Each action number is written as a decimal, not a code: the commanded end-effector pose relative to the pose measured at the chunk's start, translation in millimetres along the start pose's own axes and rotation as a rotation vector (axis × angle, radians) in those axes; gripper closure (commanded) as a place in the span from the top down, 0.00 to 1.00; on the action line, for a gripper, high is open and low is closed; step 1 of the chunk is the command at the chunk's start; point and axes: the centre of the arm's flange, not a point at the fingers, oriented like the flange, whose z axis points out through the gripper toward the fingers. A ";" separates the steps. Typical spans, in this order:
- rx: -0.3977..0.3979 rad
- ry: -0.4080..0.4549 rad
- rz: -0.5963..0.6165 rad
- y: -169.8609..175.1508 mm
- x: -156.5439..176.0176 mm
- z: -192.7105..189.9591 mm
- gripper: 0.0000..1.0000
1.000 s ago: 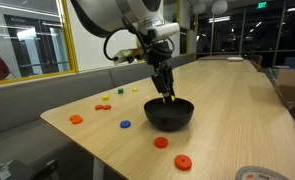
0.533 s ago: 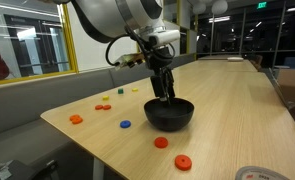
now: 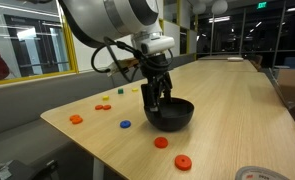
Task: Pick up some of the objects on the table and put them in the bowl
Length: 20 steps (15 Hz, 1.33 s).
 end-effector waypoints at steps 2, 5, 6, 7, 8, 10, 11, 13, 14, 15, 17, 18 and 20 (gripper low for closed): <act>0.045 -0.041 0.168 58.7 -15.5 -10.5 1.00; 0.076 -0.064 0.279 58.0 -13.8 -27.8 1.00; 0.084 -0.065 0.318 58.3 -11.8 -33.5 1.00; 0.093 -0.066 0.352 57.0 -9.7 -39.2 1.00; 0.099 -0.071 0.390 57.0 -6.4 -44.1 1.00; 0.099 -0.087 0.452 56.7 -2.0 -47.2 1.00; 0.099 -0.094 0.477 58.1 -1.0 -47.1 1.00; 0.110 -0.118 0.518 61.1 -1.0 -44.2 1.00; 0.107 -0.127 0.529 60.6 -0.8 -41.0 1.00; 0.100 -0.147 0.543 59.4 -0.8 -36.3 1.00; 0.093 -0.177 0.548 54.9 -0.3 -36.3 1.00; 0.094 -0.187 0.548 52.9 -1.2 -40.4 1.00; 0.108 -0.197 0.509 48.9 -4.3 -54.6 1.00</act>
